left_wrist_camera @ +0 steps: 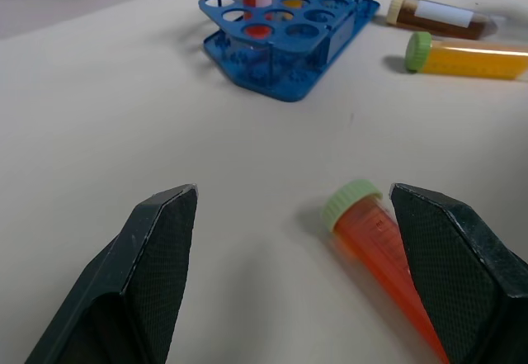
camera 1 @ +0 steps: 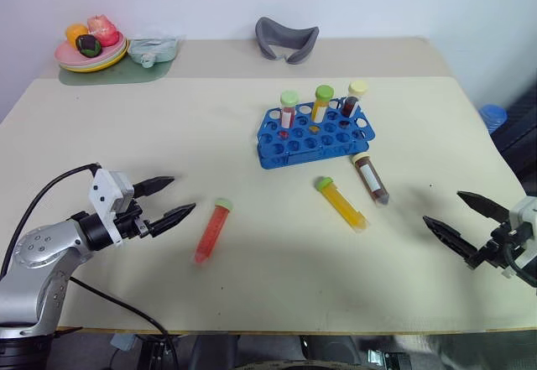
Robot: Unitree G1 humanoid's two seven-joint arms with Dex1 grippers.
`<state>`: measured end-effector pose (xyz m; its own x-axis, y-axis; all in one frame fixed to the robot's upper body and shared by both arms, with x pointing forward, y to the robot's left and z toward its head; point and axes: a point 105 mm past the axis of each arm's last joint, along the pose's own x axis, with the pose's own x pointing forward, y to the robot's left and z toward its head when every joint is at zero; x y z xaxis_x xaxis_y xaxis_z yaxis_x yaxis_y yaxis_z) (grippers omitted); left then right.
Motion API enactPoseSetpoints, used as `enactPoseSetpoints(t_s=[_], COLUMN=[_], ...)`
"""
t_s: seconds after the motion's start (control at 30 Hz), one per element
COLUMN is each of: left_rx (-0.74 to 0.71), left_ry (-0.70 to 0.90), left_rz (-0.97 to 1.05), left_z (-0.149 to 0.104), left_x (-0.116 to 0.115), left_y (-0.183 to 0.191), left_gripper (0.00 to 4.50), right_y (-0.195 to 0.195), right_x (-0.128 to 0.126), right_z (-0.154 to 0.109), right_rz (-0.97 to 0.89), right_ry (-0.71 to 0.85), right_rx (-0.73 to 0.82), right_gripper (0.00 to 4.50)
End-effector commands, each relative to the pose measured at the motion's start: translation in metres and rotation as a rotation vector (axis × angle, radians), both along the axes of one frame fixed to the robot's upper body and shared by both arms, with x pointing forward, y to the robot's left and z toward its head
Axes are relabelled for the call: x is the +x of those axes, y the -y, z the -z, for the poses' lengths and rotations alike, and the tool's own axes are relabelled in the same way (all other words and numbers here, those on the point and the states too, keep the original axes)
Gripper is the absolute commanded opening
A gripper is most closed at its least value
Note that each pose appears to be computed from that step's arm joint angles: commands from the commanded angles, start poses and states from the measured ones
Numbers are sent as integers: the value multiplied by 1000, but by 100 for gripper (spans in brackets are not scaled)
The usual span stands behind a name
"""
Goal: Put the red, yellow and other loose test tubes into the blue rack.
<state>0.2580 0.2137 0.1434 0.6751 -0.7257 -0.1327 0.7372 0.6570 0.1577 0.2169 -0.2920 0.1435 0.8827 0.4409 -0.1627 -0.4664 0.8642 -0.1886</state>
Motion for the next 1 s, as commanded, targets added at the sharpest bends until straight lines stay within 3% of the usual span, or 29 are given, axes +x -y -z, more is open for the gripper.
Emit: enactPoseSetpoints(t_s=[0.03, 0.7, 0.87, 1.0], left_rx=[-6, -51, -74, -90], left_ry=[13, 17, 47, 74], left_rz=[8, 90, 151, 289], left_z=[-8, -6, -16, -32], left_x=[-2, -2, 0, -2], left_y=[-2, 16, 31, 50], left_gripper=[379, 379, 379, 379], right_y=[-2, -5, -10, -25], right_x=[-3, -3, 12, 32], right_z=[-9, -5, -12, -12], right_rz=[-3, -15, 6, -26], right_ry=[31, 22, 18, -143], right_rx=[-4, 21, 36, 23], right_gripper=[450, 450, 450, 450])
